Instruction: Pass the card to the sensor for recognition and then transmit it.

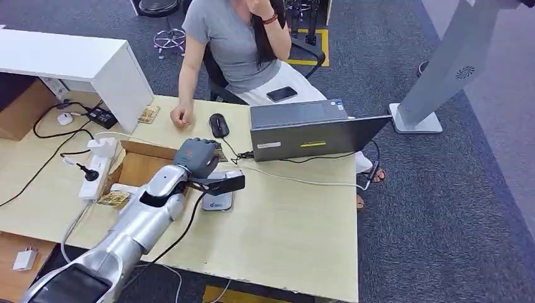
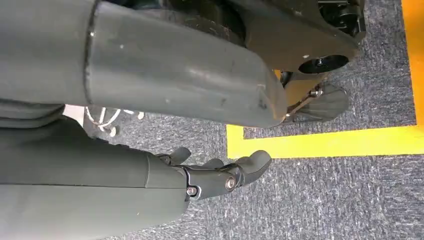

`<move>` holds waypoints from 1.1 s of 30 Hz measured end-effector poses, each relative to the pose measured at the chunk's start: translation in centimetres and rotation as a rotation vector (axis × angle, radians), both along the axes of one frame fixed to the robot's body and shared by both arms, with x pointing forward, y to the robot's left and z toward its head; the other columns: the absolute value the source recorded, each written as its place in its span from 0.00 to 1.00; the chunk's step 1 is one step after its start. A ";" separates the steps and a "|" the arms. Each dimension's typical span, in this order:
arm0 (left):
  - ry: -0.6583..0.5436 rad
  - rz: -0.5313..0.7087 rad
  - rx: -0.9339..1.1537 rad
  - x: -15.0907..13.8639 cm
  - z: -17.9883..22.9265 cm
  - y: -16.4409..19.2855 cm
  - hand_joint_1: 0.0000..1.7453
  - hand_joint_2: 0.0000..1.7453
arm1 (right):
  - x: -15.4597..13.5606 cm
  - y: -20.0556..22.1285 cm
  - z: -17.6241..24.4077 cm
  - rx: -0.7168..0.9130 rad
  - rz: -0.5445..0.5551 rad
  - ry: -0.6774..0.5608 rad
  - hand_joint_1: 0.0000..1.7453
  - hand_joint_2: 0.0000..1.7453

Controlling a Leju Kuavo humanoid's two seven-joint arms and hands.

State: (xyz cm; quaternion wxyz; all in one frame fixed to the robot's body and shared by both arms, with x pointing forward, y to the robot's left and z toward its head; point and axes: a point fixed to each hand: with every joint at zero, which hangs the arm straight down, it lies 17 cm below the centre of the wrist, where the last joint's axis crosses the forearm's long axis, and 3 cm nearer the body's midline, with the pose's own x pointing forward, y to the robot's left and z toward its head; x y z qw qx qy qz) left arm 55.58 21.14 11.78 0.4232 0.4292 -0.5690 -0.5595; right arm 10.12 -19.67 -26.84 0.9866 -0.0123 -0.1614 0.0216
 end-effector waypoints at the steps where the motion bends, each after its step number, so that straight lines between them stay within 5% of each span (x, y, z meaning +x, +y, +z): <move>1: 0.003 -0.001 0.003 0.0 -0.1 0.0 1.00 1.00 | 0.0 0.0 0.0 0.000 0.000 0.000 0.00 0.00; 17: 0.185 -0.068 0.065 -1.5 -4.7 -2.9 1.00 1.00 | -0.1 0.0 0.0 0.002 -0.019 0.004 0.00 0.00; 33: 0.263 0.001 0.101 -0.1 -5.6 -1.8 1.00 1.00 | -0.2 0.0 -0.1 0.001 -0.031 0.012 0.00 0.00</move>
